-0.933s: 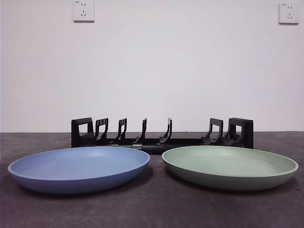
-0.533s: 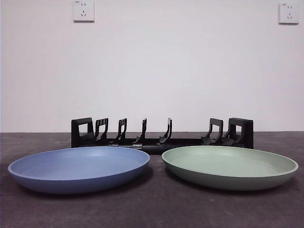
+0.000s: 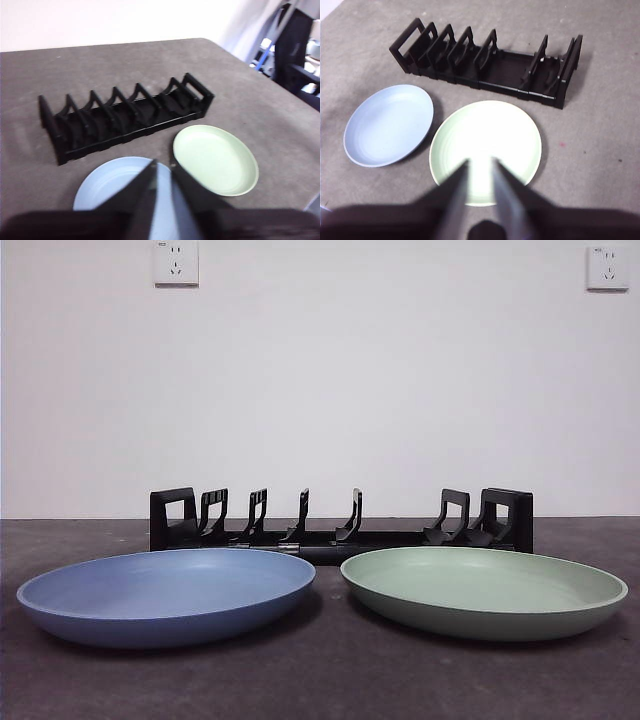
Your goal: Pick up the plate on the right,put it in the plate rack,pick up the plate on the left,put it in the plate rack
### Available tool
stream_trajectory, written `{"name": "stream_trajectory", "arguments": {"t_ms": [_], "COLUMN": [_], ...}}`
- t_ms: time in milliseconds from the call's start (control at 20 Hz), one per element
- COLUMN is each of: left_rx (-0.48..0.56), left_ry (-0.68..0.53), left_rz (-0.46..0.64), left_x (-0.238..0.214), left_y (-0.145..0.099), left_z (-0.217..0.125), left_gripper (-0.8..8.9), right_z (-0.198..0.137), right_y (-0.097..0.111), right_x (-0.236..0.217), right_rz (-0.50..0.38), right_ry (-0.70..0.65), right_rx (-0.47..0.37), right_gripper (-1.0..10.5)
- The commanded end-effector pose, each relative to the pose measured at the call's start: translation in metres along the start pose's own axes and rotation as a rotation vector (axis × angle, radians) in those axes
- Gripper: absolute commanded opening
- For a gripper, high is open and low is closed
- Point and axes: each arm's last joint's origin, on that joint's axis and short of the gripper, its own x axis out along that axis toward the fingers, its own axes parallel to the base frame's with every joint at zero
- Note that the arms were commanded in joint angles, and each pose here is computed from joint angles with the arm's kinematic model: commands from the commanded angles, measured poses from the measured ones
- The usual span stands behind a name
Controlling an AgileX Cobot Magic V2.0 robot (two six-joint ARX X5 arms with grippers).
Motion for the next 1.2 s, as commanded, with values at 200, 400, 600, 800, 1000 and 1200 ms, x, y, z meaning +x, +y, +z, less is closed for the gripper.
{"name": "stream_trajectory", "arguments": {"t_ms": [200,400,600,800,1000,1200], "left_rx": [0.042,0.133,0.296,0.407,0.464,0.548], "left_ry": [-0.013,-0.017,-0.041,-0.037,0.006,0.077], "left_rz": [-0.105,-0.141,-0.193,-0.251,-0.282,-0.264], "left_x": [0.002,0.003,0.0,0.004,0.015,0.034], "left_y": [-0.004,-0.007,-0.017,-0.025,-0.029,-0.032], "left_z": [0.003,0.005,0.021,0.041,0.048,0.045], "left_gripper": [6.23,6.23,6.22,6.22,6.22,6.22], "right_z": [0.002,0.003,0.007,0.013,0.01,-0.003], "right_y": [0.001,0.0,-0.009,-0.031,-0.057,-0.074], "right_x": [-0.002,0.001,0.018,0.06,0.113,0.16], "right_rz": [0.012,0.023,0.026,0.005,-0.006,-0.013], "right_ry": [-0.013,-0.003,0.065,0.212,0.375,0.524], "right_rx": [0.022,0.053,0.113,0.18,0.252,0.289], "right_gripper": [4.8,4.8,4.7,4.7,4.7,4.7]}}
